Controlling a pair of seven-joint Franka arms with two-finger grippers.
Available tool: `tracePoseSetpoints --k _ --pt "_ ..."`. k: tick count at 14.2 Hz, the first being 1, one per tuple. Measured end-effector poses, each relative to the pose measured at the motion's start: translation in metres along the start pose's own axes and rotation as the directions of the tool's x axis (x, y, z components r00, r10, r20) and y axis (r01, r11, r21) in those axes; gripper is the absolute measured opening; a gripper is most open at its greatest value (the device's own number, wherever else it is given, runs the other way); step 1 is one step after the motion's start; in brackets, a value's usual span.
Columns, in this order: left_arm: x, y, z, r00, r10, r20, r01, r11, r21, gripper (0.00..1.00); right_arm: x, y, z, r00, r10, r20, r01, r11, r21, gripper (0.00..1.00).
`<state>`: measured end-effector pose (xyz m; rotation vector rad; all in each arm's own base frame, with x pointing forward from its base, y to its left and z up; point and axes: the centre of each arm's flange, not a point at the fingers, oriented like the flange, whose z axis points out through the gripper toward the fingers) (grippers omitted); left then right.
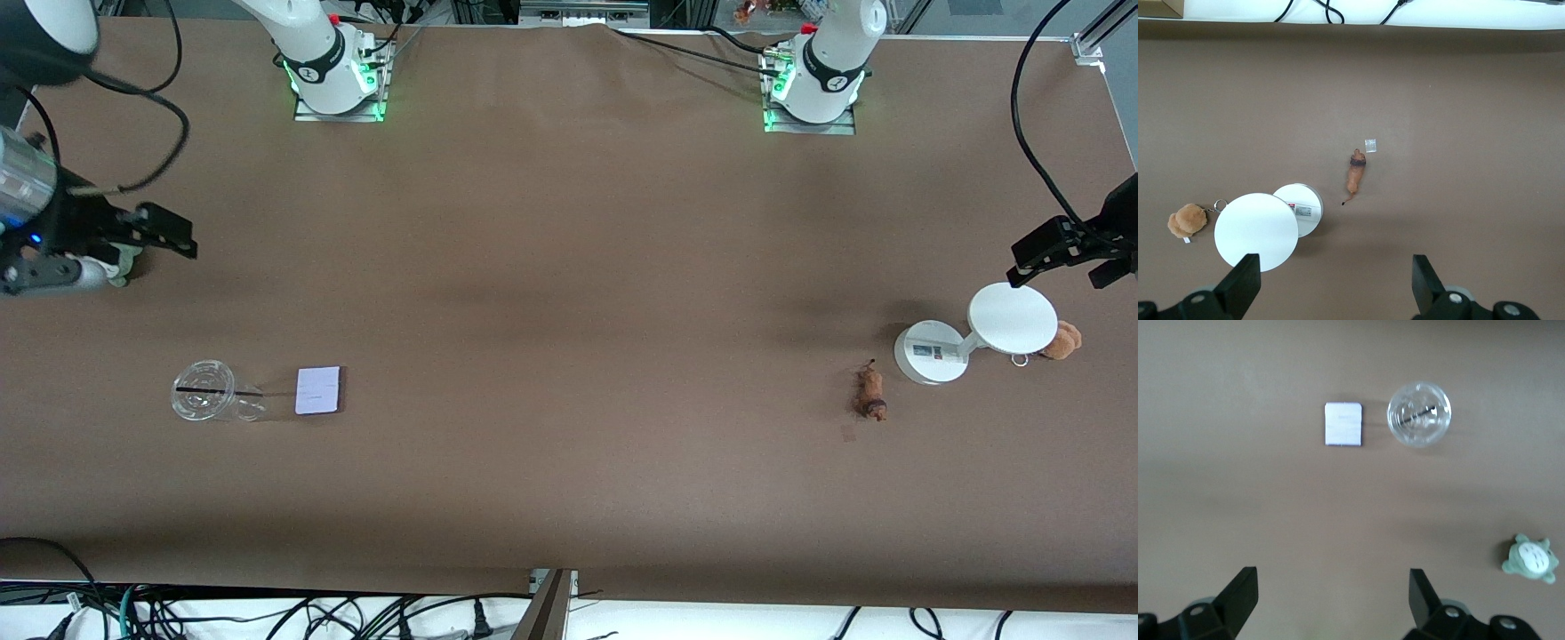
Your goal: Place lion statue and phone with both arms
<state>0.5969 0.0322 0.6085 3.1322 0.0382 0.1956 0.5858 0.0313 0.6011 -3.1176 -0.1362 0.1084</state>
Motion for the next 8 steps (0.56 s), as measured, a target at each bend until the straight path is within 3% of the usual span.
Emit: tracePoseSetpoints --k 3,8 --pt "0.0 0.0 0.001 1.0 0.0 0.002 0.0 1.0 0.0 1.0 -0.026 0.002 0.0 1.0 0.001 0.025 -0.001 1.0 0.013 1.0" --pt "0.001 0.0 0.005 1.0 0.0 0.009 0.0 1.0 -0.001 1.0 -0.021 0.001 0.012 0.999 -0.002 0.052 0.002 1.0 0.0 1.0"
